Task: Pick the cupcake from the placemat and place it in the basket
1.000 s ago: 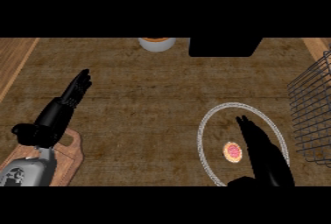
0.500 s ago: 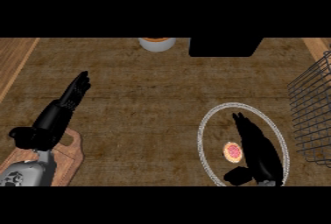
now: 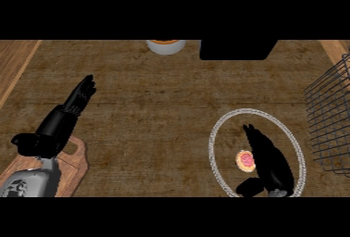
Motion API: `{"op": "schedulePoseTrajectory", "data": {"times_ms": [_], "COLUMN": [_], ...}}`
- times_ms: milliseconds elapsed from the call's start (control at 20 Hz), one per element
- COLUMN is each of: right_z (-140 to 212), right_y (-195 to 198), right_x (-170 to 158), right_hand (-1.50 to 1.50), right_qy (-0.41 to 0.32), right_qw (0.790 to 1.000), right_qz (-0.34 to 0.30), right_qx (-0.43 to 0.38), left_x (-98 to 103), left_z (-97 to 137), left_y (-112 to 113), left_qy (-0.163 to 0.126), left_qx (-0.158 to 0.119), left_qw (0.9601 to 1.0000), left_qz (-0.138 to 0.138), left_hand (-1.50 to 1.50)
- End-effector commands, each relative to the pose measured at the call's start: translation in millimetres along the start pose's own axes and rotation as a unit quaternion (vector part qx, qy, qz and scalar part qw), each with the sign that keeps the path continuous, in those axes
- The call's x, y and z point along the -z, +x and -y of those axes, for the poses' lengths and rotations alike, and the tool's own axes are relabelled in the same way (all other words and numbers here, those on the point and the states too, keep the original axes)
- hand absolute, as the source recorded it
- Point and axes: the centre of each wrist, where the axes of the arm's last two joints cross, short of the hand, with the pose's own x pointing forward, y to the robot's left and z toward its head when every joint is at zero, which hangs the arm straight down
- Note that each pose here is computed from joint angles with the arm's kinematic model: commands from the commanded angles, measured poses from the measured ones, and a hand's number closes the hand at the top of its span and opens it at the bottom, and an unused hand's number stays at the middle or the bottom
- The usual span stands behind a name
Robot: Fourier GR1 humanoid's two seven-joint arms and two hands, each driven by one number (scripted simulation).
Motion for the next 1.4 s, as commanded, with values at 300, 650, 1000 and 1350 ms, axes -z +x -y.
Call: {"op": "schedulePoseTrajectory", "data": {"times_ms": [300, 650, 1000, 1350], "right_z": [-26, -30, -31, 2], "right_y": [13, -1, -61, -71], "right_x": [-8, -12, -110, -134], "right_hand": [1.5, 1.5, 1.5, 1.5], "right_qy": [0.041, 0.036, 0.034, -0.016], "right_qw": [0.999, 0.991, 0.979, 0.983], "right_qz": [0.025, 0.074, 0.156, 0.175], "right_qx": [-0.023, -0.105, -0.13, -0.049], "left_x": [10, 8, 2, -7], "left_z": [6, -12, -8, -4], "left_y": [5, -1, 1, -14], "left_qy": [-0.001, 0.0, 0.011, 0.005], "left_qx": [0.003, -0.001, 0.005, -0.004], "left_qw": [1.0, 1.0, 0.9999, 0.9999], "left_qz": [-0.001, -0.005, -0.001, -0.008], "left_hand": [0.0, 0.0, 0.0, 0.0]}}
